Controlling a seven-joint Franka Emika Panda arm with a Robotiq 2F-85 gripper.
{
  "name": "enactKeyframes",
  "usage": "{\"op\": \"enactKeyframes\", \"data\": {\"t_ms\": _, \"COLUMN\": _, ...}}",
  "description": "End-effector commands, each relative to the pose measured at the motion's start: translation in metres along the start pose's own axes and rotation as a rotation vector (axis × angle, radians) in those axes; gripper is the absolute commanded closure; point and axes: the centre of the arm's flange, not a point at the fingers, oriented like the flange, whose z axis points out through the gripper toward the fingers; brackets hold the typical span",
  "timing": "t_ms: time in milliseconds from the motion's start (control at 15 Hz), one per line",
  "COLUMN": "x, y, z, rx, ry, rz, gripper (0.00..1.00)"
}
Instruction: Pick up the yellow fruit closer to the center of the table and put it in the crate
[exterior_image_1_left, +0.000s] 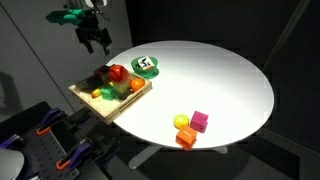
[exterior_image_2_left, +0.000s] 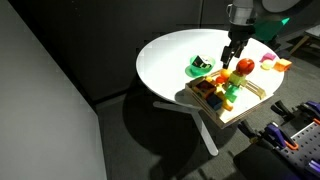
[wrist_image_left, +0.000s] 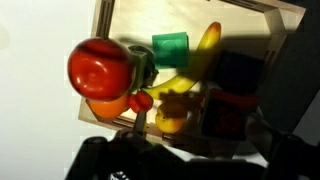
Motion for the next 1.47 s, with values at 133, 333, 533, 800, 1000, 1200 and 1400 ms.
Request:
{"op": "enactKeyframes", "data": {"t_ms": 133, "x": -0.014, "y": 0.020, "z": -0.032, "rx": 0.041, "ry": -0.041, "rz": 0.043, "gripper": 0.00}}
{"op": "enactKeyframes", "data": {"t_ms": 333, "x": -0.020, "y": 0.037, "z": -0.039, "rx": 0.082, "ry": -0.071, "rz": 0.101, "gripper": 0.00}}
{"op": "enactKeyframes", "data": {"t_ms": 533, "x": -0.029, "y": 0.058, "z": -0.044, "rx": 0.098, "ry": -0.091, "rz": 0.159, "gripper": 0.00}}
{"op": "enactKeyframes", "data": {"t_ms": 800, "x": -0.047, "y": 0.086, "z": -0.057, "rx": 0.103, "ry": -0.115, "rz": 0.229, "gripper": 0.00}}
{"op": "enactKeyframes", "data": {"t_ms": 1000, "x": -0.061, "y": 0.102, "z": -0.073, "rx": 0.105, "ry": -0.116, "rz": 0.276, "gripper": 0.00}}
{"op": "enactKeyframes", "data": {"t_ms": 1200, "x": -0.073, "y": 0.114, "z": -0.090, "rx": 0.104, "ry": -0.118, "rz": 0.309, "gripper": 0.00}}
{"op": "enactKeyframes", "data": {"t_ms": 1400, "x": -0.083, "y": 0.120, "z": -0.105, "rx": 0.096, "ry": -0.101, "rz": 0.328, "gripper": 0.00}}
